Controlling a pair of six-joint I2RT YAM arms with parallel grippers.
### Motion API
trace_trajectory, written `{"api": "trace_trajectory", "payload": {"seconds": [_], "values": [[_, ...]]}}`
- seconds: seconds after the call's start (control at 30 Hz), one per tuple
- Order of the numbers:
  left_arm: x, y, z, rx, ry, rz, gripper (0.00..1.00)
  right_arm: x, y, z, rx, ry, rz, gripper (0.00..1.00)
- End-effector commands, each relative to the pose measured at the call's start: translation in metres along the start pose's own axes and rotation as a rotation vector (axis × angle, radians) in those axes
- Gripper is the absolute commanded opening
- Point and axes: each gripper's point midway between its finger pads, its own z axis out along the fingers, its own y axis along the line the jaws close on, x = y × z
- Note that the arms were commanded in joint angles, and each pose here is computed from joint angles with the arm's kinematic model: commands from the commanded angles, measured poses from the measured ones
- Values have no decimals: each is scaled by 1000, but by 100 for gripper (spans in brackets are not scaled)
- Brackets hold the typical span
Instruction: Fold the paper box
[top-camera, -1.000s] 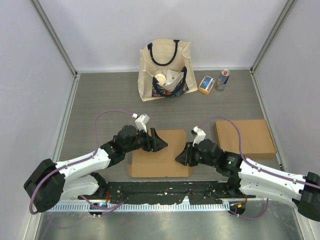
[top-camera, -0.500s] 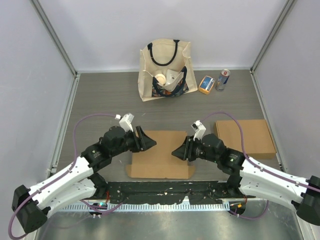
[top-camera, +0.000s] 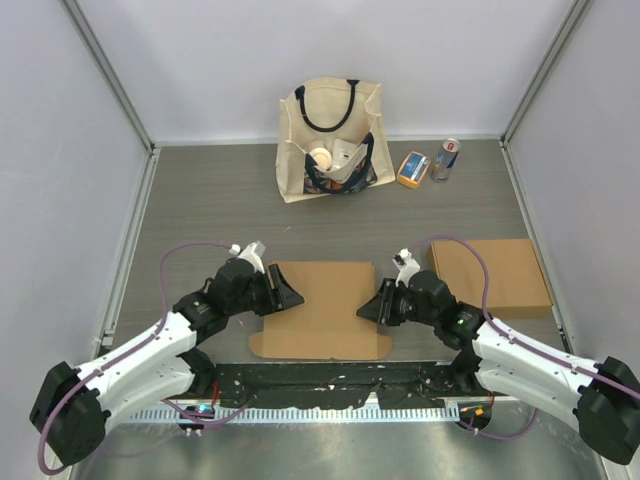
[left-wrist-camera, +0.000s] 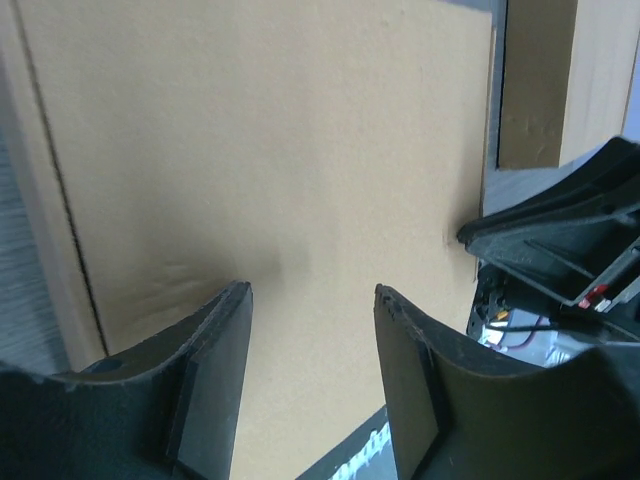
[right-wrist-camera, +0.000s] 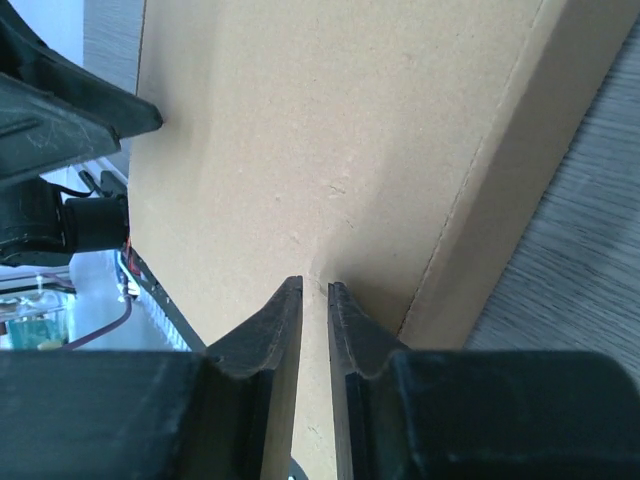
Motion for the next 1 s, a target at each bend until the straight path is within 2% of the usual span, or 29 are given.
{"api": "trace_trajectory", "payload": {"seconds": [0.0, 0.07, 0.17, 0.2, 0.23, 0.3, 0.33, 0.37, 0.43, 0.5, 0.53, 0.63, 0.67, 0.77, 0.83, 0.87, 0.97], "values": [[-8, -5, -5, 65, 16, -13, 57, 3, -4, 2, -30, 19, 25, 22], [-26, -20, -16, 113, -55, 9, 65, -10, 5, -4, -38, -10, -3, 23], [-49, -29, -37, 90, -144, 80, 78, -30, 6, -16, 8, -59, -48, 27], [-59, -22, -41, 32, -183, 85, 80, -30, 1, -19, 37, -45, -47, 31], [-58, -3, -45, -64, -172, 68, 83, -33, 0, -21, 42, -40, -56, 33], [-72, 15, -52, -200, -212, 25, 84, -38, -7, -27, 95, -25, -47, 42], [-68, 29, -55, -266, -191, -2, 85, -41, -15, -30, 136, -31, -70, 45], [-66, 35, -54, -291, -182, -22, 86, -47, -15, -34, 157, -42, -79, 48], [-63, 44, -48, -308, -167, -49, 86, -49, -24, -35, 196, -43, -79, 63], [-57, 51, -41, -295, -160, -66, 86, -50, -26, -25, 175, -29, -48, 66], [-63, 48, -38, -267, -189, -67, 86, -54, -26, -23, 174, -36, -37, 65], [-64, 58, -28, -240, -234, -69, 86, -66, -24, -9, 118, -92, -25, 54], [-63, 55, -26, -207, -225, -72, 86, -76, -11, -4, 33, -132, -28, 47], [-66, 52, -14, -126, -246, -73, 84, -79, -11, 7, -84, -130, 31, 39], [-63, 58, -10, -131, -224, -82, 86, -77, -29, 13, -68, -118, 96, 33], [-63, 59, -8, -132, -219, -80, 87, -77, -34, 14, -63, -119, 105, 25], [-61, 65, -6, -135, -196, -90, 90, -75, -60, 13, 17, -124, 143, 21]]}}
